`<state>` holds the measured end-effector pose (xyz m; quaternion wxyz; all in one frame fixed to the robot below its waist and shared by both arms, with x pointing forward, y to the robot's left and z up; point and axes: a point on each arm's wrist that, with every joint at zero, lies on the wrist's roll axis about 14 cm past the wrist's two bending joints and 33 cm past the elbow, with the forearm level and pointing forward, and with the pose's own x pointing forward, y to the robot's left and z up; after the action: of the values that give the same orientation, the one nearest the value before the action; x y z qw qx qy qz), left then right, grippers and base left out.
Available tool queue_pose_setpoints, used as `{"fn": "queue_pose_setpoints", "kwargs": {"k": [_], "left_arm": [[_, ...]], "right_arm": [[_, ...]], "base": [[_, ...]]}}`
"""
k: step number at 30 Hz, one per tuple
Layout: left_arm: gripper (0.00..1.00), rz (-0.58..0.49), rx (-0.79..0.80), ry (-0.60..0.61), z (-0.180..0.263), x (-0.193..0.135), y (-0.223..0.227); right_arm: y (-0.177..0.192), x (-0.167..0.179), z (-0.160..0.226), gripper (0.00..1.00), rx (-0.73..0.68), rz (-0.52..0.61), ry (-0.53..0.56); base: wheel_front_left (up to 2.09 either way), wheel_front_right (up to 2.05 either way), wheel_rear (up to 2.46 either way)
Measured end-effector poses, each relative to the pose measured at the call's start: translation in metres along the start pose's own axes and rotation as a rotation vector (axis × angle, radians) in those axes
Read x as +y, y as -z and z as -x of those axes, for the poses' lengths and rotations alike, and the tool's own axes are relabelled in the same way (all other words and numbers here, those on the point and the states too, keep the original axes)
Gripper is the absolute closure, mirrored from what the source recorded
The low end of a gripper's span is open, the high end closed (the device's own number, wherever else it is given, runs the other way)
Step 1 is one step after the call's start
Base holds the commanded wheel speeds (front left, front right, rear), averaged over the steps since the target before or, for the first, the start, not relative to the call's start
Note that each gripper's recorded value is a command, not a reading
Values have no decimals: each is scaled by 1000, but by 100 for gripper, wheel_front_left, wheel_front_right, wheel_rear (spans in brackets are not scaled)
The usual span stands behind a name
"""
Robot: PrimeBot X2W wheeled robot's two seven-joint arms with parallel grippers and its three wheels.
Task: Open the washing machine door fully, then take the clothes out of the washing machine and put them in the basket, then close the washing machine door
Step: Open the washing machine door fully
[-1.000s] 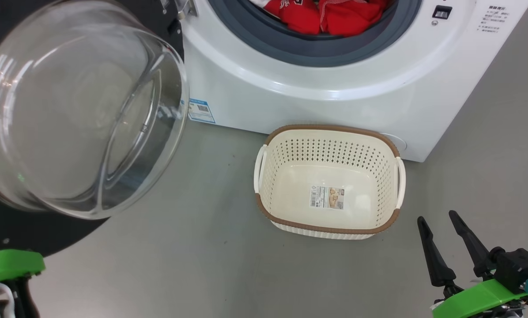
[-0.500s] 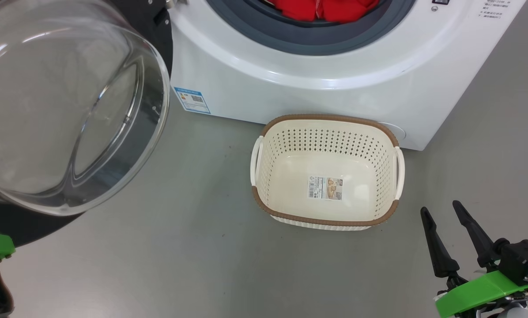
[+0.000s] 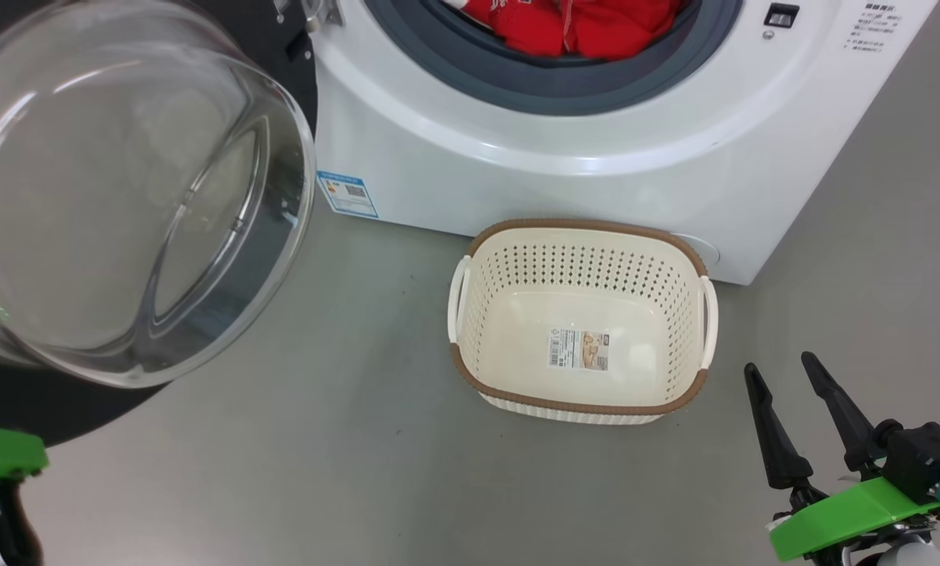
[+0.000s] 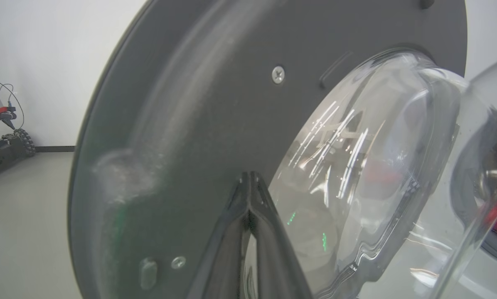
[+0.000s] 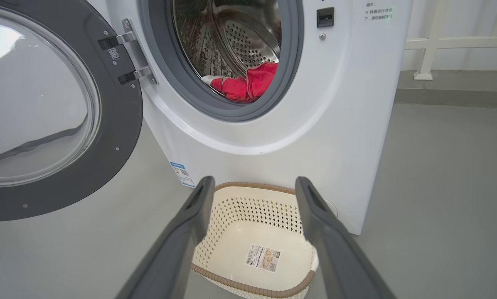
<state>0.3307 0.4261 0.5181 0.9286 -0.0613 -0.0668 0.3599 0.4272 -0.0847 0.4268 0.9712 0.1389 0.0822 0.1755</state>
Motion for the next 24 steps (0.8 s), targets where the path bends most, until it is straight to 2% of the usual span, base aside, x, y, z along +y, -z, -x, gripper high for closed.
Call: {"fn": "queue_pose_setpoints", "kwargs": {"k": [7, 8, 10, 14, 16, 19, 20, 24], "left_arm": [[100, 27, 13, 48, 20, -8, 4], [89, 30, 12, 58, 23, -10, 4], [75, 43, 8, 72, 28, -11, 3], [64, 58, 15, 101, 41, -15, 5], [54, 58, 22, 119, 47, -17, 7], [7, 80, 28, 149, 55, -24, 8], [0, 87, 33, 160, 58, -27, 9], [0, 96, 64, 210, 70, -39, 18]], "right_arm": [[-8, 9, 2, 0, -24, -4, -11], [-9, 10, 2, 0, -27, -3, -12], [-12, 11, 3, 0, -33, 0, -13], [-17, 13, 6, 0, -48, 2, -13], [-20, 13, 7, 0, -56, 4, -11], [-25, 13, 10, 0, -67, 11, -6], [-26, 12, 11, 0, -71, 12, -3], [-30, 10, 17, 0, -83, 13, 11]], "base": [[0, 0, 0], [0, 0, 0], [0, 0, 0], [0, 0, 0], [0, 0, 0], [0, 0, 0], [0, 0, 0], [0, 0, 0]]}}
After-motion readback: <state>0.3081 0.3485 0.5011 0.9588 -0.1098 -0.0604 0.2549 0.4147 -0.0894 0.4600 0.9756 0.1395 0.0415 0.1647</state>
